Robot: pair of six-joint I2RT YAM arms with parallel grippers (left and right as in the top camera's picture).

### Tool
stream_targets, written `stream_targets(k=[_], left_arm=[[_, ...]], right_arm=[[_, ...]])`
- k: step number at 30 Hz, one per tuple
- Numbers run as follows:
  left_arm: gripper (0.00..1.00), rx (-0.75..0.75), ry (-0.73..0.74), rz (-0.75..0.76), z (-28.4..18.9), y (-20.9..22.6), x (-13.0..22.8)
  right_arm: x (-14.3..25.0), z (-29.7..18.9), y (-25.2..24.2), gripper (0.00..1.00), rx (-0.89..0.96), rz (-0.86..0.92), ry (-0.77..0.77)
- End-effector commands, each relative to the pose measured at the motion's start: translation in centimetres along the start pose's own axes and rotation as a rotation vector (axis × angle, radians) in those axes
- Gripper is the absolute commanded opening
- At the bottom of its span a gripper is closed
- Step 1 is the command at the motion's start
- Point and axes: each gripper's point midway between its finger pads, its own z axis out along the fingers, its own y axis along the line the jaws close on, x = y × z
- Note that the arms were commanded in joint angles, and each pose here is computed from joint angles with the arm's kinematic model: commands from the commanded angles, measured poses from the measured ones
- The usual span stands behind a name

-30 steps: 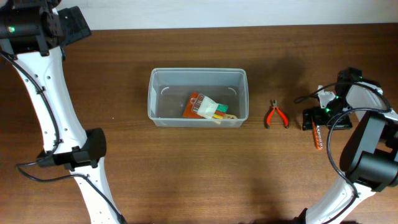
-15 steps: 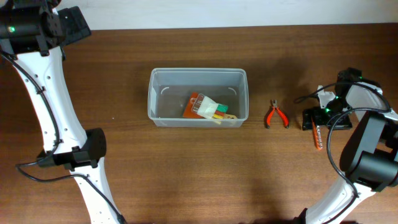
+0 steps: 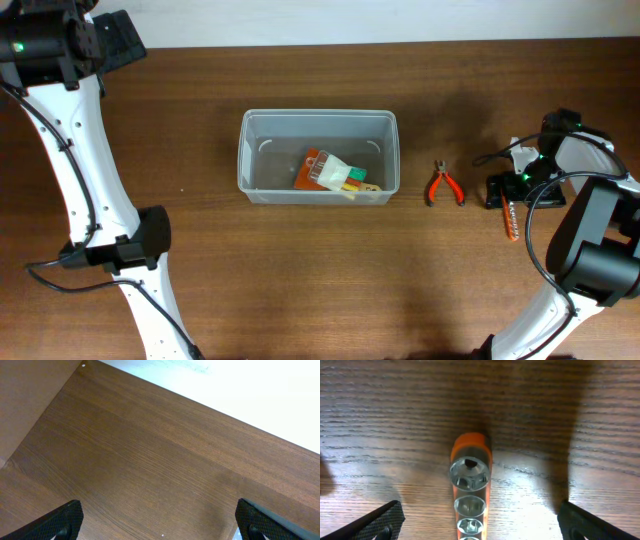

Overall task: Pack container
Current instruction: 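Lower the right gripper and close it on the orange socket rail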

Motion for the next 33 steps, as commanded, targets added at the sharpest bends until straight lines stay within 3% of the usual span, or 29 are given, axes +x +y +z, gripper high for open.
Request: stream_targets(k=[1, 33], left_arm=[[0.99, -0.013, -0.031, 0.0, -1.33, 0.82, -0.54], [0.99, -0.013, -0.031, 0.0, -1.33, 0.82, -0.54]], right_arm=[[0.59, 0.97, -0.05, 0.99, -0.01, -0.001, 0.029], [0.9, 1.11, -0.4, 0.99, 0.011, -0.001, 0.047]])
